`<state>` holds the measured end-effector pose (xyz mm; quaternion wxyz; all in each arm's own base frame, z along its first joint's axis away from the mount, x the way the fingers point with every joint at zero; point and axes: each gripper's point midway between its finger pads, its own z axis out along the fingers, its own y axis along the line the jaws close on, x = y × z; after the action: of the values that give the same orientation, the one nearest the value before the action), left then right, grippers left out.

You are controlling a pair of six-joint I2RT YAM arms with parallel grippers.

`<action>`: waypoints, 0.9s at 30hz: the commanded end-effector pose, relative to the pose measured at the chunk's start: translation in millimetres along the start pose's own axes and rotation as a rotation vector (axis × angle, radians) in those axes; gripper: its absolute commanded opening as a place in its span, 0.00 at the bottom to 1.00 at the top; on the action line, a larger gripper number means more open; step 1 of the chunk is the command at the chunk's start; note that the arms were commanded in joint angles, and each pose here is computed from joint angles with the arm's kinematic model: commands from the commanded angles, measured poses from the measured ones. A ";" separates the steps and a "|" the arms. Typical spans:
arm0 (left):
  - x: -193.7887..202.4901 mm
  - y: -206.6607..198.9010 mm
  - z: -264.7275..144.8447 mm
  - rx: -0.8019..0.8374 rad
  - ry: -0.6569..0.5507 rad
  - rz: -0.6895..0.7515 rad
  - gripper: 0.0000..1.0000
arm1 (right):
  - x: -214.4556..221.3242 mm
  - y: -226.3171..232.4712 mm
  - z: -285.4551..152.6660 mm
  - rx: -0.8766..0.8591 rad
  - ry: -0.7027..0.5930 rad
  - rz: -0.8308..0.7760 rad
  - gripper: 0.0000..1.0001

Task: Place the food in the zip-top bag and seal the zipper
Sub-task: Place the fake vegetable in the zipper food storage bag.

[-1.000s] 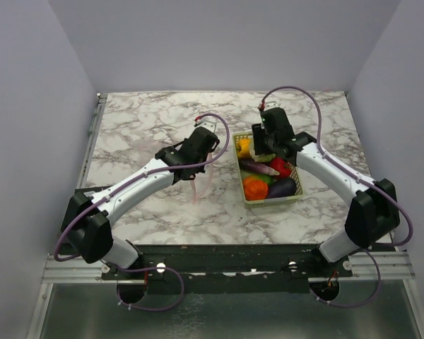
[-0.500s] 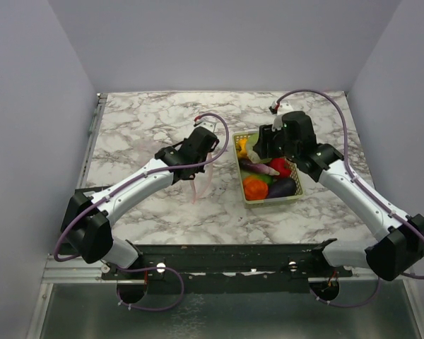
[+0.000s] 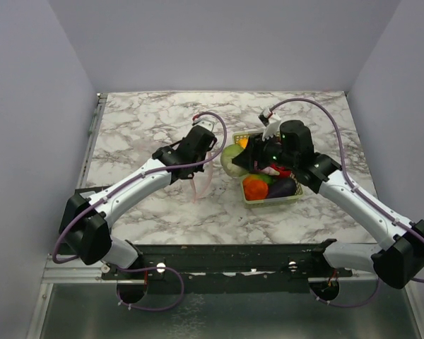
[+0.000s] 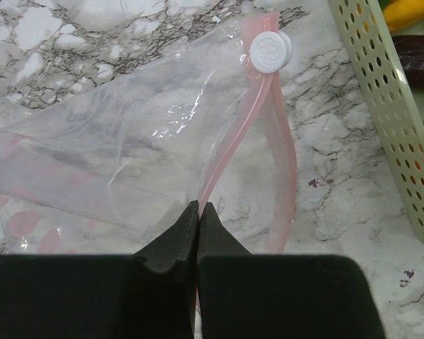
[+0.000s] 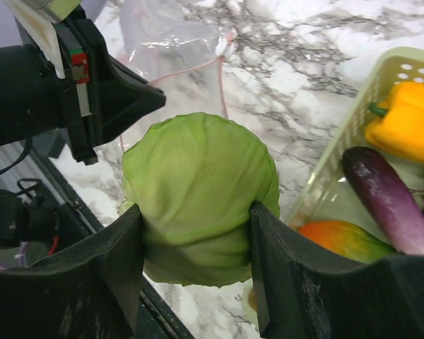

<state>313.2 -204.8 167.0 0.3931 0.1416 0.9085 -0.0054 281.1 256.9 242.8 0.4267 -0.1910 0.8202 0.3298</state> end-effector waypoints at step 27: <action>-31.3 -15.2 -43.8 0.232 -0.121 -0.077 0.00 | 31.9 47.3 79.7 -0.105 -0.007 0.112 0.45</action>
<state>303.0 -212.8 206.9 0.4224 0.1428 0.8905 -0.0908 270.9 341.0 201.1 0.3802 -0.1835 0.8156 0.3957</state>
